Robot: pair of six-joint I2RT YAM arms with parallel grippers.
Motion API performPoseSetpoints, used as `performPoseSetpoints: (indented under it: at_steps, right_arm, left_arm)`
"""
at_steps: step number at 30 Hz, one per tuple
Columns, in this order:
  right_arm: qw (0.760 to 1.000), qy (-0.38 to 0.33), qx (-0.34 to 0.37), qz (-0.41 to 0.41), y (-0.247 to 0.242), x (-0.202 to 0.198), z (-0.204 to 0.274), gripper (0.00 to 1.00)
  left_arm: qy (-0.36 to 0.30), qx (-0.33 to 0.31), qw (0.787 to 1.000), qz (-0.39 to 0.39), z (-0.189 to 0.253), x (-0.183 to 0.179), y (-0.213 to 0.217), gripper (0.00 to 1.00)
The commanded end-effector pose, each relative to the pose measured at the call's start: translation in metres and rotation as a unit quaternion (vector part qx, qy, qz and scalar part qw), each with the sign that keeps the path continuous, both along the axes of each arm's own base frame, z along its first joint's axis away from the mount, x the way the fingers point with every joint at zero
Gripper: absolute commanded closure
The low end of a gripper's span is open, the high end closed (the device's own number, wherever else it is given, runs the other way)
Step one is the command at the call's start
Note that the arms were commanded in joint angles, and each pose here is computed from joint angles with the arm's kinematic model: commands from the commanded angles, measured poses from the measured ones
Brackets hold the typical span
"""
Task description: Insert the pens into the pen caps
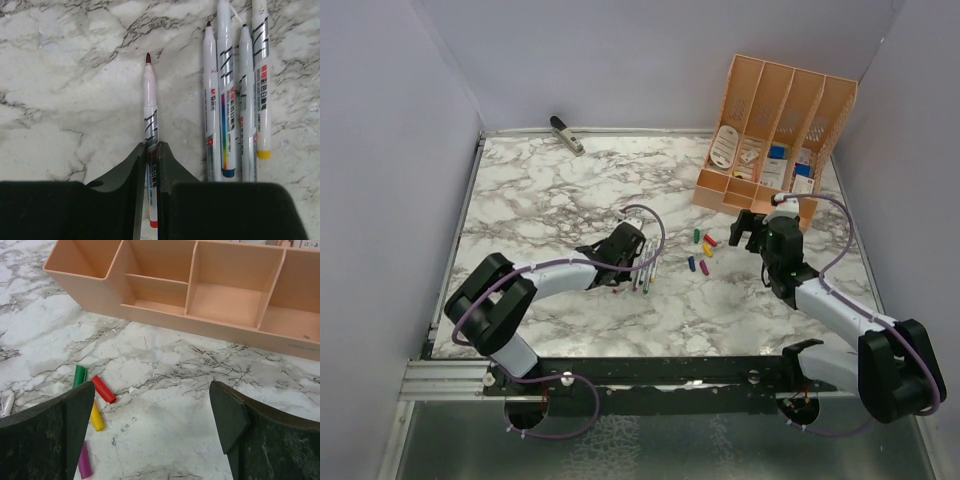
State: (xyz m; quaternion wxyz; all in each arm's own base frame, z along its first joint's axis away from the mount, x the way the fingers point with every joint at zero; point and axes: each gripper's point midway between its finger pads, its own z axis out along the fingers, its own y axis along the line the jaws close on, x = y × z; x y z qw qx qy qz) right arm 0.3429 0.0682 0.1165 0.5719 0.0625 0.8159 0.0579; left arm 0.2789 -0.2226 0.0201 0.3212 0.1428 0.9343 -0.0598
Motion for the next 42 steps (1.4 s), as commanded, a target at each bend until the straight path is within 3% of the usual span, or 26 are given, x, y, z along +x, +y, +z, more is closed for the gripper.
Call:
performPoseSetpoints:
  at_steps: [1,14,19,23,25,30,37,42]
  right_arm:
    - [1.0,0.007,-0.008,0.001,0.004,0.011,0.005,0.03]
    - [0.997,0.021,-0.021,0.074,0.031,0.024,0.002,0.36]
    - [0.994,0.046,-0.021,0.099,0.04,0.024,-0.009,0.58]
    - [0.99,0.065,-0.01,0.123,0.05,0.022,-0.02,0.88]
    - [0.989,0.076,-0.01,0.125,0.051,0.022,-0.024,0.99]
    - [0.988,0.086,-0.002,0.129,0.053,0.017,-0.031,0.98]
    - [0.982,0.075,-0.001,0.176,0.069,0.021,-0.024,0.83]
    - [0.971,0.099,-0.043,0.213,0.091,0.026,-0.034,0.72]
  left_arm:
    - [-0.007,0.023,1.0,-0.003,0.006,-0.012,0.018,1.0]
    - [-0.104,-0.09,0.989,-0.052,0.064,-0.009,-0.005,1.0]
    - [-0.129,-0.123,0.982,-0.068,0.081,-0.012,-0.01,1.0]
    - [-0.123,-0.139,0.979,-0.082,0.077,-0.017,-0.016,1.0]
    - [-0.117,-0.14,0.979,-0.085,0.073,-0.019,-0.017,1.0]
    - [-0.113,-0.152,0.977,-0.093,0.073,-0.026,-0.021,1.0]
    - [-0.107,-0.162,0.973,-0.125,0.073,-0.039,-0.026,1.0]
    - [-0.097,-0.16,0.97,-0.154,0.071,-0.043,-0.035,1.0]
